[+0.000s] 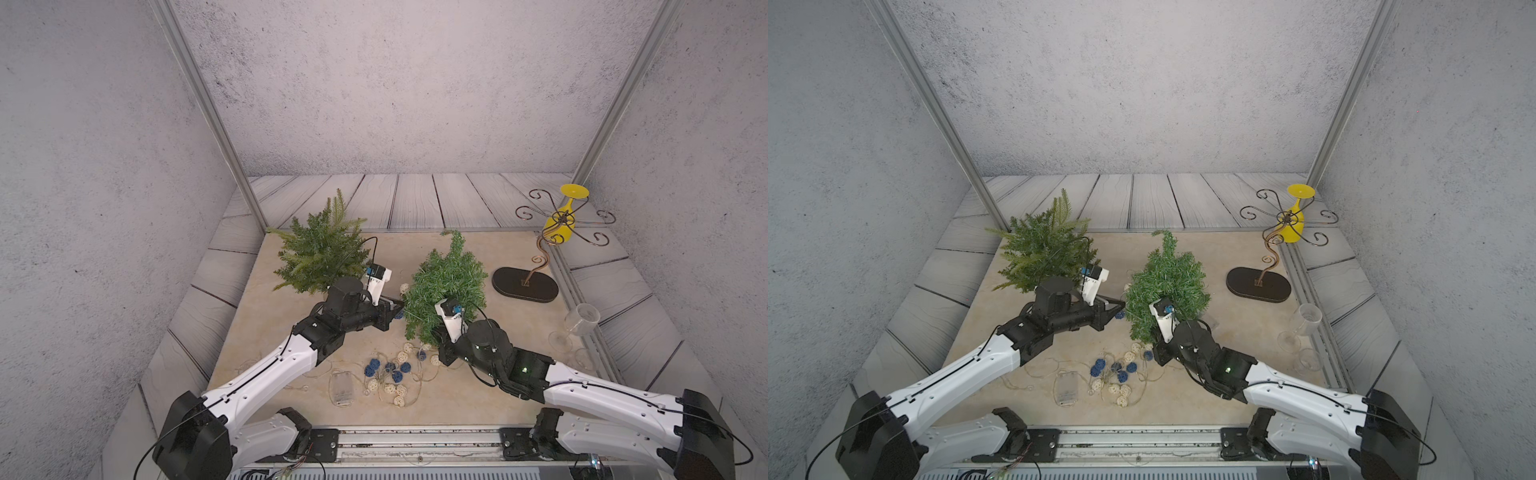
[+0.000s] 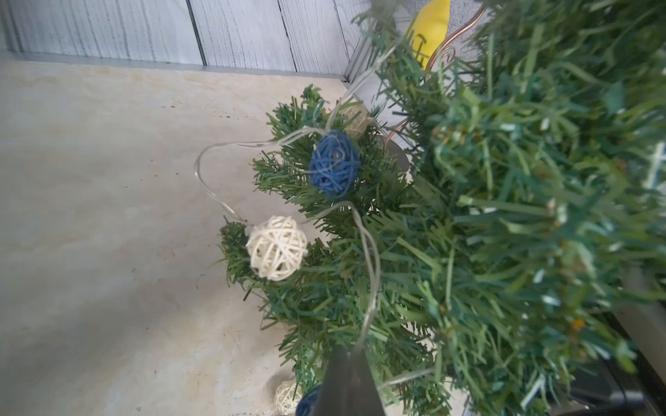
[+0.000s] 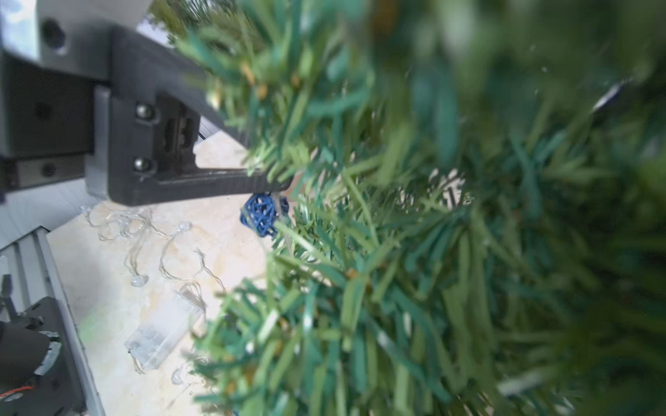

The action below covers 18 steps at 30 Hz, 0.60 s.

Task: Wrap string light around the christmas tree
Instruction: Wrap the light string around the Christmas tree.

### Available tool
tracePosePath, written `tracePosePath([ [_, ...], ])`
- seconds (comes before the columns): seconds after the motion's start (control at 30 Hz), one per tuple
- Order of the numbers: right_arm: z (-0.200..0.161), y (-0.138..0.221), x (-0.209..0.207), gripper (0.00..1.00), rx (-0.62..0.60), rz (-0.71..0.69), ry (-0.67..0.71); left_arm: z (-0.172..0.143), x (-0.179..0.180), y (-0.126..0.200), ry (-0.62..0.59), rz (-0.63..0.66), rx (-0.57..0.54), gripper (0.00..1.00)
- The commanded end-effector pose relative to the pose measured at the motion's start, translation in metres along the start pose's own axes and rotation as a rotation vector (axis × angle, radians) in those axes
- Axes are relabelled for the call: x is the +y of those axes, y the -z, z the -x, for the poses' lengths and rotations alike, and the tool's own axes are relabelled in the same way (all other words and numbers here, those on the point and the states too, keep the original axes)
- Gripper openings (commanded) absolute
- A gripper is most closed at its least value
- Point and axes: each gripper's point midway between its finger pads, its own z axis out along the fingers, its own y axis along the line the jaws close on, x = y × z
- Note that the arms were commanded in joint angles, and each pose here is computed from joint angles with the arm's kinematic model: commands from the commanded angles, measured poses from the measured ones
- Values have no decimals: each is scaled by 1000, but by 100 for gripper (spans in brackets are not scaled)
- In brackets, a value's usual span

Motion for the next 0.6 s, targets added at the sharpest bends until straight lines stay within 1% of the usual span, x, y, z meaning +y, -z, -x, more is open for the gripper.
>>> tracePosePath([
  [0.0,-13,-1,-12,4,28,-61,-9,11,-14,-3,-4,-63,-20,0],
  [0.07,-16,-2,-14,3,23,-70,-14,18,-16,3,-15,-50,-58,0],
  [0.17,-12,-3,-16,4,29,-89,-12,24,-14,7,-25,-22,-89,0],
  [0.23,-9,-3,-17,4,16,-93,-18,22,-17,4,-17,-47,-90,0],
  [0.3,-7,-3,-21,3,-2,-115,-23,18,-23,-2,0,-96,-63,0],
  [0.33,-6,-3,-24,0,-12,-135,-27,15,-26,-5,10,-115,-46,0],
  [0.4,-3,-4,-27,0,-31,-152,-36,14,-35,-6,7,-159,-36,9],
  [0.43,-1,-5,-26,0,-40,-151,-43,15,-36,-4,1,-159,-41,16],
  [0.53,3,-4,-21,0,-63,-118,-67,20,-36,7,-21,-120,-49,58],
  [0.57,5,-4,-19,0,-63,-110,-70,22,-35,13,-31,-93,-56,68],
])
